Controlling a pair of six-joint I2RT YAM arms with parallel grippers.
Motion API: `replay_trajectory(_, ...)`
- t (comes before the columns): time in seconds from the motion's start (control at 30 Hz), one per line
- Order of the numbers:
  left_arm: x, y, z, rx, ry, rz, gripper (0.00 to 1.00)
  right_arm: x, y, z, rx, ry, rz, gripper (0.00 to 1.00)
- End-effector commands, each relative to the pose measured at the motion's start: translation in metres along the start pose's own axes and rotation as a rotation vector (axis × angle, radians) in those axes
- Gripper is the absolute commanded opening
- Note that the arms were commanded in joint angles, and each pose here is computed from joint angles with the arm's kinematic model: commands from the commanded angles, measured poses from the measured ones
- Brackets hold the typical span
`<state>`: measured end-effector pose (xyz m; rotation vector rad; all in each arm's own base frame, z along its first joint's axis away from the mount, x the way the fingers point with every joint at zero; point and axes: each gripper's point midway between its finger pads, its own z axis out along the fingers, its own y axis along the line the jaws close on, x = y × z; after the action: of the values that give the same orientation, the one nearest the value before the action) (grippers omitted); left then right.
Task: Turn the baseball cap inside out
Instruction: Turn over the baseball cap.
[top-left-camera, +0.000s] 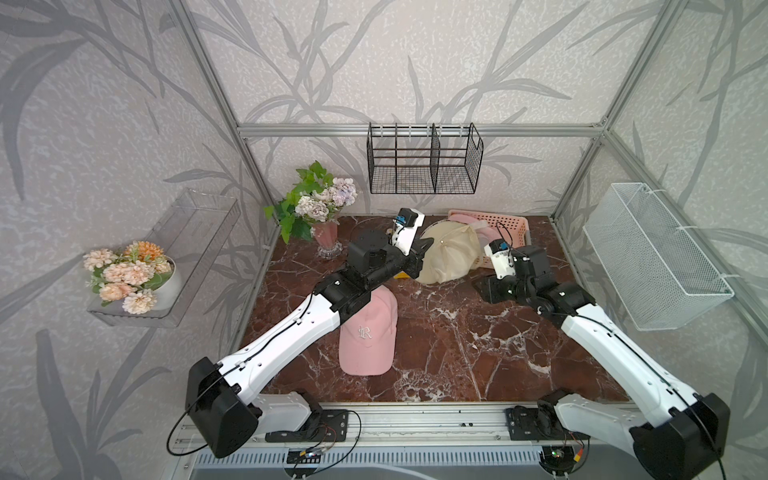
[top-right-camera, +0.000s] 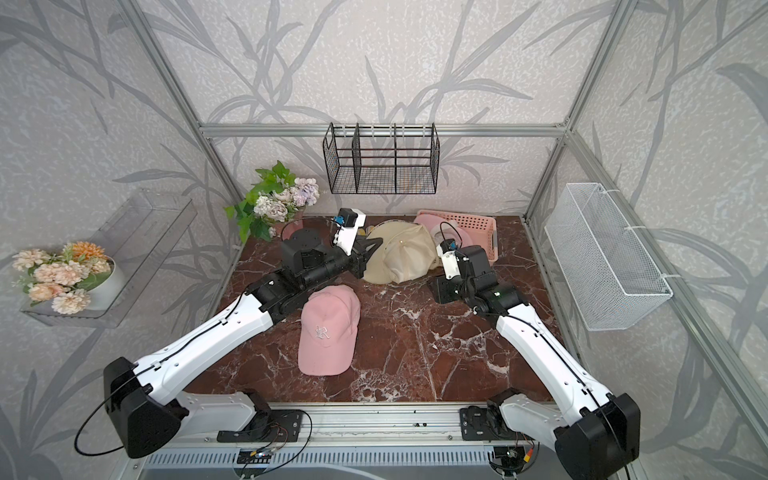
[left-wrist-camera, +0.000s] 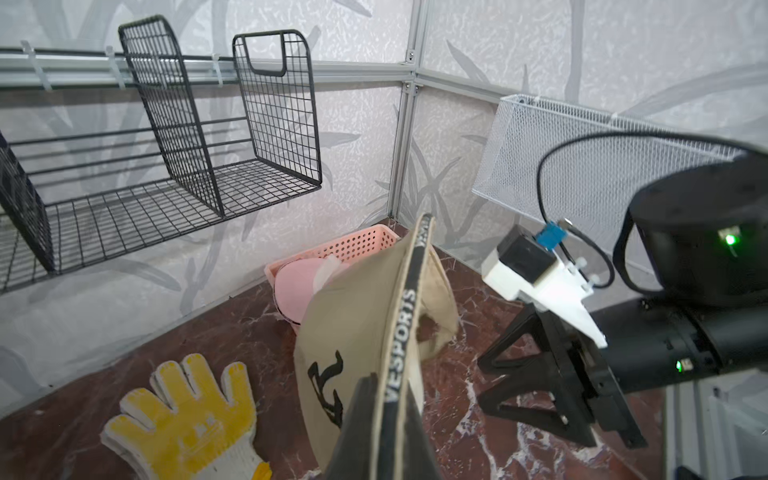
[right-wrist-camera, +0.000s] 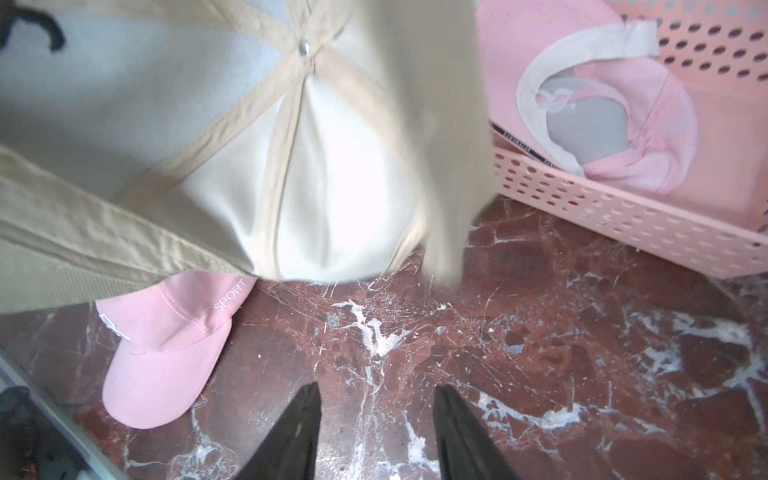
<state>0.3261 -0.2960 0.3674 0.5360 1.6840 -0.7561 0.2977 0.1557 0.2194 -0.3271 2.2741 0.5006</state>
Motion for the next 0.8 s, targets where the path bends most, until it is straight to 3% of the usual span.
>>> replay_trajectory(0.0, -0.029, 0.004, -0.012, -0.024, -0.085, -0.271, 0.0, -0.034, 0.016, -0.025, -0.053, -0.221, -0.104, 0.55)
replay_trajectory(0.2, -0.009, 0.012, -0.005, -0.055, -0.064, -0.606, 0.0, -0.03, 0.042, -0.035, -0.086, -0.316, -0.31, 0.6)
replay_trajectory(0.27, -0.003, 0.019, -0.007, -0.121, -0.083, -0.723, 0.0, -0.026, 0.054, -0.032, -0.097, -0.321, -0.363, 0.6)
replay_trajectory(0.37, 0.005, 0.03, -0.014, -0.214, -0.116, -0.865, 0.0, -0.027, 0.068, -0.026, -0.089, -0.347, -0.404, 0.6)
replay_trajectory(0.47, 0.012, 0.033, -0.019, -0.23, -0.141, -0.973, 0.0, -0.026, 0.081, -0.017, -0.068, -0.362, -0.437, 0.6)
replay_trajectory(0.77, 0.019, 0.035, -0.03, -0.265, -0.139, -1.022, 0.0, -0.044, 0.06, -0.002, 0.261, -0.452, -0.4, 0.53)
